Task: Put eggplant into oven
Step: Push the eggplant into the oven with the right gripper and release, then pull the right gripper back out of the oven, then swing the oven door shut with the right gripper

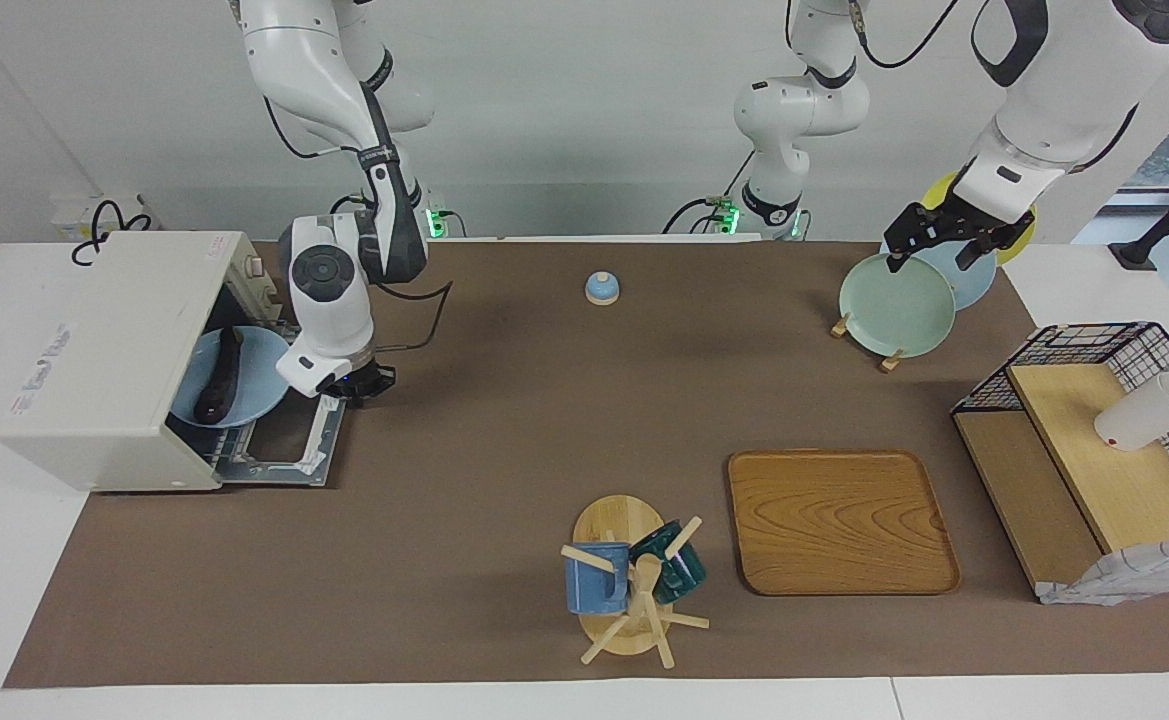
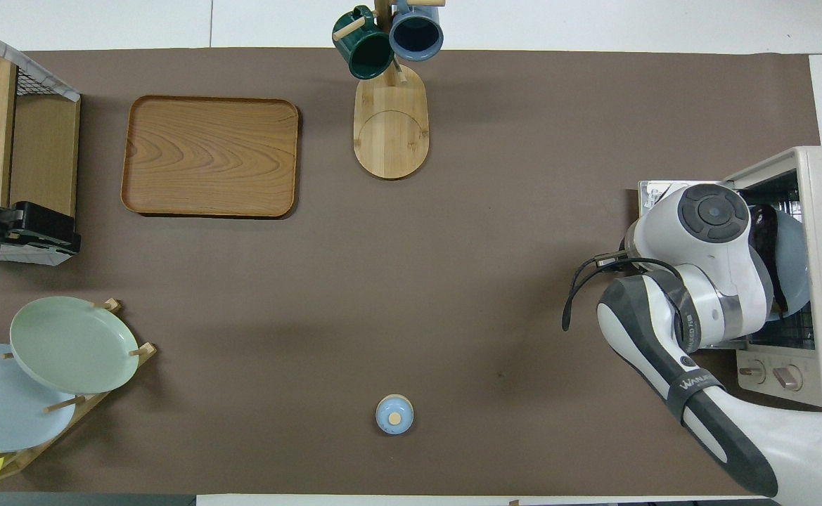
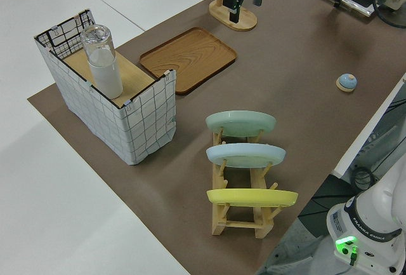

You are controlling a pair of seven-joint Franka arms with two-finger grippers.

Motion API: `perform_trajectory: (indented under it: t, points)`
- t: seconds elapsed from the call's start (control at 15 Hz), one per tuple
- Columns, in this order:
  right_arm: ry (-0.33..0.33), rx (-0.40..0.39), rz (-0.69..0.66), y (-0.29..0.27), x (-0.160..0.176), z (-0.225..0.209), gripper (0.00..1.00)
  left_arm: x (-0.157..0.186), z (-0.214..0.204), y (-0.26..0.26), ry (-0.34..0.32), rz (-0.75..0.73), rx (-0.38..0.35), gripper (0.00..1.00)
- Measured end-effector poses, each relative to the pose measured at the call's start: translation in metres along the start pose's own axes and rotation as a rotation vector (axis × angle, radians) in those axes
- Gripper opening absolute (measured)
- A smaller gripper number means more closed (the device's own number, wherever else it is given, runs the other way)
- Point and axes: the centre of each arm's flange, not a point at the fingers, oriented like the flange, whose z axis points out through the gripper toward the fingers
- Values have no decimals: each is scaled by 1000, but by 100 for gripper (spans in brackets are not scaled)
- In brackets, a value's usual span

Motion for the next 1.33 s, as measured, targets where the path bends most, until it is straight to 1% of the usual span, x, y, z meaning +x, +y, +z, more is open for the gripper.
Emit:
perform_trajectory:
  t: [0.2, 0.33, 0.47, 0.53, 0.67, 0.8, 0.93, 1.13, 1.2, 1.33]
  points:
    - [0, -48, -10, -5, -1, -1, 1, 0, 0, 0, 0, 0, 0, 100]
    - [-17, -98, -45, -11, 1, -10, 1, 0, 0, 0, 0, 0, 0, 100]
    - [-58, -140, -67, -7, 5, -40, 1, 0, 0, 0, 0, 0, 0, 100]
    - [-69, -149, -89, 3, 7, -60, 1, 0, 0, 0, 0, 0, 0, 100]
    - [-64, -151, -100, 34, 1, -98, 1, 0, 0, 0, 0, 0, 0, 100]
    - [-49, -148, -103, 75, -10, -123, 1, 0, 0, 0, 0, 0, 0, 100]
    - [-36, -143, -95, 114, -20, -135, 1, 0, 0, 0, 0, 0, 0, 100]
    - [-30, -130, -81, 142, -27, -146, 1, 0, 0, 0, 0, 0, 0, 100]
    - [-30, -98, -60, 144, -26, -160, 1, 0, 0, 0, 0, 0, 0, 100]
    - [-13, 21, -4, 146, -25, -218, 1, 0, 0, 0, 0, 0, 0, 100]
